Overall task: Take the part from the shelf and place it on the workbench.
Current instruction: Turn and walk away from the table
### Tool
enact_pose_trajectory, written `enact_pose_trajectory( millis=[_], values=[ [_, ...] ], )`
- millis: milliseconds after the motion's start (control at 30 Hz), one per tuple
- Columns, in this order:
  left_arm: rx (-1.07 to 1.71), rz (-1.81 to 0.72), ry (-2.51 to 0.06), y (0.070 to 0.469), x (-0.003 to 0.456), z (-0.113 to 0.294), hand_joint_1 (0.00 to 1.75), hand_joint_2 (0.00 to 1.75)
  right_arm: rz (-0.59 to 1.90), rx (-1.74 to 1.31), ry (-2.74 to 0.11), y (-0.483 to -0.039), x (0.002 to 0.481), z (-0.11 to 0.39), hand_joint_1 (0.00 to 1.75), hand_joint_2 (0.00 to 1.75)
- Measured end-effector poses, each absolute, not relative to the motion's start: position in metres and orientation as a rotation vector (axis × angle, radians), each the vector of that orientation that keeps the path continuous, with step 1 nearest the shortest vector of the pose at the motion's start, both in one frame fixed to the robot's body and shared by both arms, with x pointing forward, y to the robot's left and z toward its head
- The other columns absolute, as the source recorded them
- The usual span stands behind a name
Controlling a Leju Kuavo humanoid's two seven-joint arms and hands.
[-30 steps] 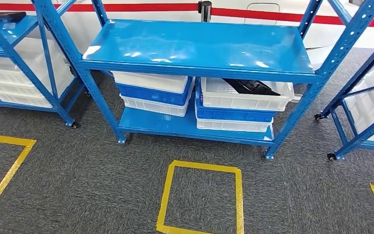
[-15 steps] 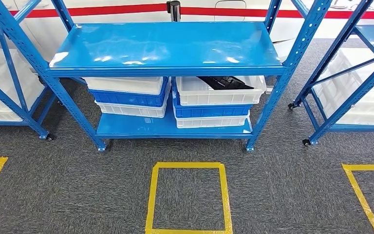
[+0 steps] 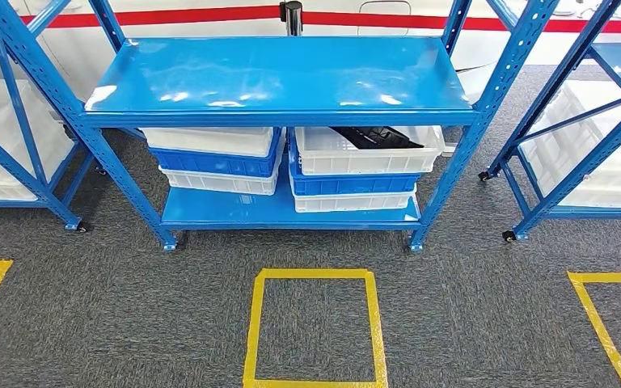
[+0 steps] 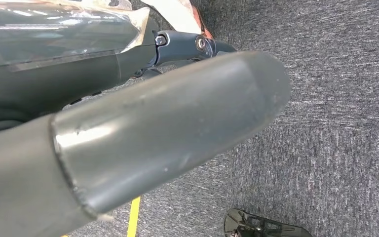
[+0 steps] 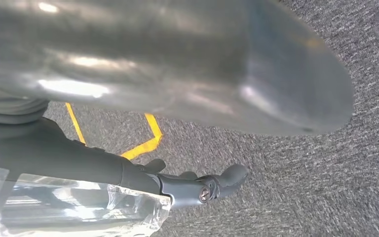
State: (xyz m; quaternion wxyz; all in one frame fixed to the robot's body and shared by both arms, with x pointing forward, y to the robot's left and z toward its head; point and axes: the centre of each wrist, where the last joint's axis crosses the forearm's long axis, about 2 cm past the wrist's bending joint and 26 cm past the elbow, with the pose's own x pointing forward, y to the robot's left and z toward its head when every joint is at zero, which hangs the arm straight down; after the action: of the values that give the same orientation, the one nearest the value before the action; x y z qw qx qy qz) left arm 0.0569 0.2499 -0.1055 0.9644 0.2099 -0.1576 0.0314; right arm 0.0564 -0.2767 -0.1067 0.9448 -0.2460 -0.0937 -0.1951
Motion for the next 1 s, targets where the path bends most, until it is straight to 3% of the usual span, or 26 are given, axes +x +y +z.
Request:
enact_pose_trajectory(
  millis=[33,133,167,267,400,533,1000],
  values=[
    [0.425,0.063,-0.321,0.250,0.057,-0.105,0.00,0.00,-0.391,-0.504,-0.193,-0.277,0.057,-0.107,0.00,0.44],
    [0.426,0.060,-0.326,0.250,0.057,-0.105,0.00,1.31,-0.364,-0.504,-0.206,-0.277,0.057,-0.107,0.00,1.75],
    [0.426,0.060,-0.328,0.250,0.057,-0.105,0.00,1.75,-0.353,-0.502,-0.216,-0.277,0.057,-0.107,0.00,1.31],
    [0.437,0.065,-0.334,0.250,0.057,-0.105,0.00,1.75,-0.312,-0.492,-0.258,-0.276,0.057,-0.107,0.00,0.00],
    [0.456,0.084,-0.334,0.251,0.057,-0.105,0.00,1.75,-0.273,-0.490,-0.294,-0.275,0.058,-0.107,0.00,0.00],
    [0.456,0.110,-0.308,0.251,0.056,-0.105,0.00,1.75,-0.247,-0.492,-0.314,-0.275,0.059,-0.106,0.00,1.75],
    [0.338,0.138,-0.285,0.270,0.042,-0.109,0.00,1.75,-0.168,-0.367,-0.300,-0.284,0.040,-0.110,0.00,1.75]
  ],
)
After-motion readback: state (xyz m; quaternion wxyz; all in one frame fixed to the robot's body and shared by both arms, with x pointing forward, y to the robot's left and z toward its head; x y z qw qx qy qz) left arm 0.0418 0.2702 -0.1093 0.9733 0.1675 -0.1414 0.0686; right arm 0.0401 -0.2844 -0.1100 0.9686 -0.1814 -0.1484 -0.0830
